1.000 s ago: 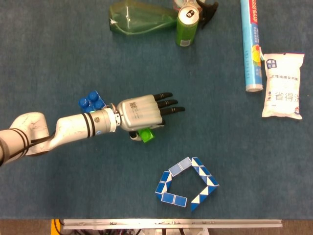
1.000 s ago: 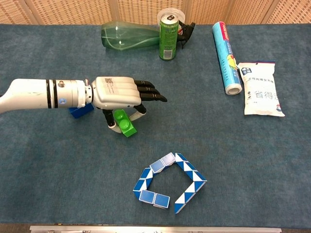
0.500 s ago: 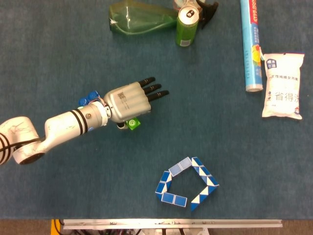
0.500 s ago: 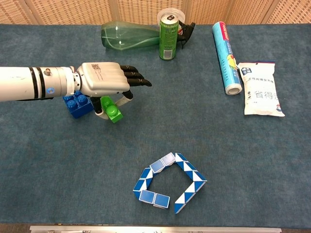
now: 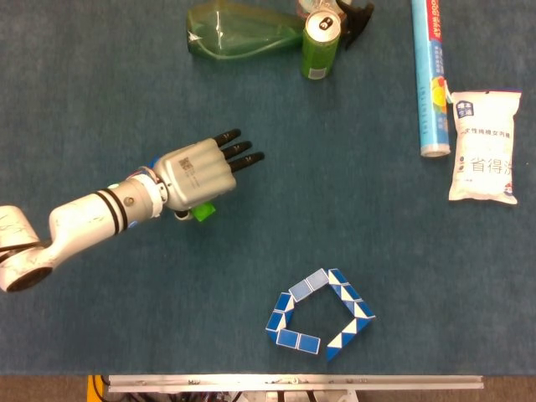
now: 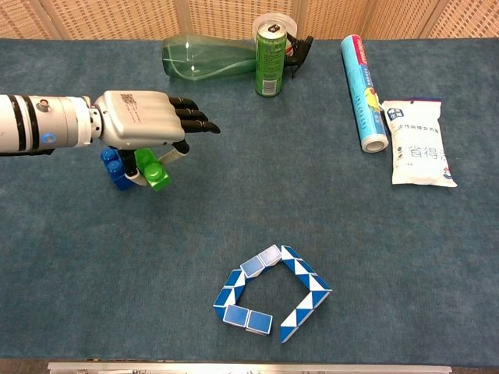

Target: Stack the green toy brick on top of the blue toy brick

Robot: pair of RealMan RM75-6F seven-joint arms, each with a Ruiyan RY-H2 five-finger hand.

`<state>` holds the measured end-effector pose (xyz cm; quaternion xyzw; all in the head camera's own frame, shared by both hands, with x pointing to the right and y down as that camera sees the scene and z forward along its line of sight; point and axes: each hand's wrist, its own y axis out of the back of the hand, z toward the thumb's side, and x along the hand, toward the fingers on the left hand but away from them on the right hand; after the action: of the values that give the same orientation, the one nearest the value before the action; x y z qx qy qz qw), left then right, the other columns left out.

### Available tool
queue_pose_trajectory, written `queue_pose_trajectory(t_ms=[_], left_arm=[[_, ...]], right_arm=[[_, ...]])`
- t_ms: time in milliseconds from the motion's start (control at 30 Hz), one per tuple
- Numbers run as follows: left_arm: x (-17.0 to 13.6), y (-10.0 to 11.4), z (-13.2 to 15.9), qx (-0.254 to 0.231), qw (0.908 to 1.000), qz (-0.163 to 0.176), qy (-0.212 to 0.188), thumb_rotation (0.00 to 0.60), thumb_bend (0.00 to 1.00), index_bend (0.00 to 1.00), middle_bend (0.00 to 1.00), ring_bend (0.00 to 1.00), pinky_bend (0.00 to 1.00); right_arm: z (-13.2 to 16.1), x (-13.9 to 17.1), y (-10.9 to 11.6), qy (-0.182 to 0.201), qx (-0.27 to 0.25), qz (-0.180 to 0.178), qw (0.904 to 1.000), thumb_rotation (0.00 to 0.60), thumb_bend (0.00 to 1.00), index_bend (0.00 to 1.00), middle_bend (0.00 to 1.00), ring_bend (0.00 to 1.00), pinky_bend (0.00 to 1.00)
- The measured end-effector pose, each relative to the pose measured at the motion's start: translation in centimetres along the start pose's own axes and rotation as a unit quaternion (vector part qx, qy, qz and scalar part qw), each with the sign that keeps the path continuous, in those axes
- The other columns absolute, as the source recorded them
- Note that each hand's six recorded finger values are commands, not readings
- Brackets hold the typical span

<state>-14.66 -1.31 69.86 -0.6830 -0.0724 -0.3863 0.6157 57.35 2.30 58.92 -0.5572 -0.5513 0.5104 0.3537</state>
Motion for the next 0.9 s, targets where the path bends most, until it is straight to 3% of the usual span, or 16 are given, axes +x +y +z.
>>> queue_pose_trajectory(t_ms=[367,900], left_arm=[[-1.9,-1.1,-1.5,0.003,0.9996,-0.019,0.018,0.600,0.14,0.66,0.00,0.00,0.05],[-3.8,-2.1,-4.3,-0.035,0.9962,-0.039,0.069,0.600,0.14,0.66,0.00,0.00,0.05]], right_arm=[[0.1,-0.2,-0.4,-0.001,0.005,0.006,1.0000,0.600,0.24,0.43,0.43,0.33,0.41],[0.1,-0.3,-0.6,-0.005,0.009,0.009,0.9999,0.600,0.24,0.43,0.43,0.33,0.41]])
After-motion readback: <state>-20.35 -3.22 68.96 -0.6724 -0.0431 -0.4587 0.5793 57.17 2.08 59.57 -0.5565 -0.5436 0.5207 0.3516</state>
